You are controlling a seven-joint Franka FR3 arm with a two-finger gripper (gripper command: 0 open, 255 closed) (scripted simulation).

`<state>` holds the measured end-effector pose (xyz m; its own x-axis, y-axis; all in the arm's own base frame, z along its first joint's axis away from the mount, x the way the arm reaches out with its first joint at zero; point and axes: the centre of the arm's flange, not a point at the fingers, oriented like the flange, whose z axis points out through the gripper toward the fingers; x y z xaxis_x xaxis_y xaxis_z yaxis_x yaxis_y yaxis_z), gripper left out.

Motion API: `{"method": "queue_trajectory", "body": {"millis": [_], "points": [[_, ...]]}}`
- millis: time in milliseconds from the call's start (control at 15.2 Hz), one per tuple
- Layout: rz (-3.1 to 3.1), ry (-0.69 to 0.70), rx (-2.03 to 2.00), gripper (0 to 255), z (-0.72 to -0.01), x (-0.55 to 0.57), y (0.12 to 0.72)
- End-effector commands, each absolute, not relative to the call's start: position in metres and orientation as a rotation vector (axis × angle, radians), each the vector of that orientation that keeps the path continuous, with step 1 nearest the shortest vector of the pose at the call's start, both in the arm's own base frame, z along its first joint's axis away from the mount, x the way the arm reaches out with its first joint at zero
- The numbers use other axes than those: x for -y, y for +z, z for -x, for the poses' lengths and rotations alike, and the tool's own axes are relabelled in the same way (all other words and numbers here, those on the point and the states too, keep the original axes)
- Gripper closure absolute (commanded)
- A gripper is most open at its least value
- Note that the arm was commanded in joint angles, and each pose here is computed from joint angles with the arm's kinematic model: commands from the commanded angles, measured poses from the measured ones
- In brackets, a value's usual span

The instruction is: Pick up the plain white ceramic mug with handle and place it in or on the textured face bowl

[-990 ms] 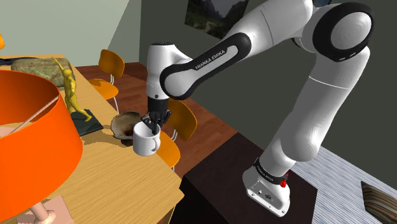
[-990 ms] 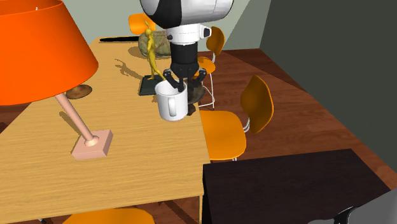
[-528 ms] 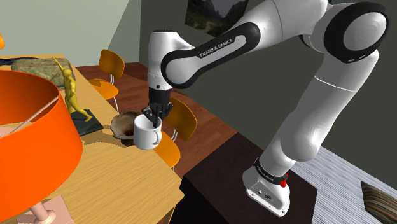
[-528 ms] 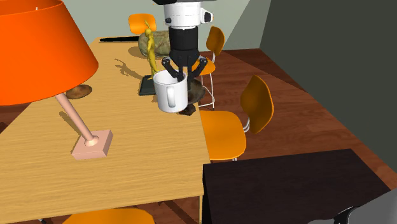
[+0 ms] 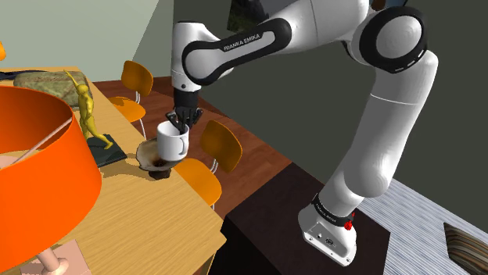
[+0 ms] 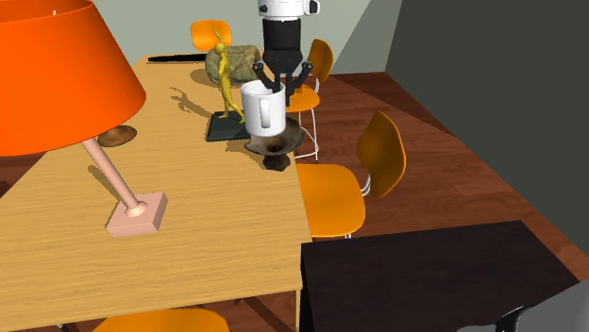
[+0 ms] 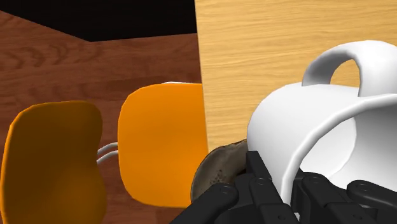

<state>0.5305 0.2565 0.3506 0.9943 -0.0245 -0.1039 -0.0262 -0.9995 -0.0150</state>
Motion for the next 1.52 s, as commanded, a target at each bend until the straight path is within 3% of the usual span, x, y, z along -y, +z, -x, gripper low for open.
{"method": "queue_trajectory", "body": {"millis": [0, 462, 1452], "points": [[3.121, 0.162, -0.039, 255, -0.555, -0.247, 0.354], [3.121, 0.162, -0.039, 255, -0.640, -0.221, 0.364], [3.121, 0.162, -0.039, 255, -0.640, -0.221, 0.285]]}}
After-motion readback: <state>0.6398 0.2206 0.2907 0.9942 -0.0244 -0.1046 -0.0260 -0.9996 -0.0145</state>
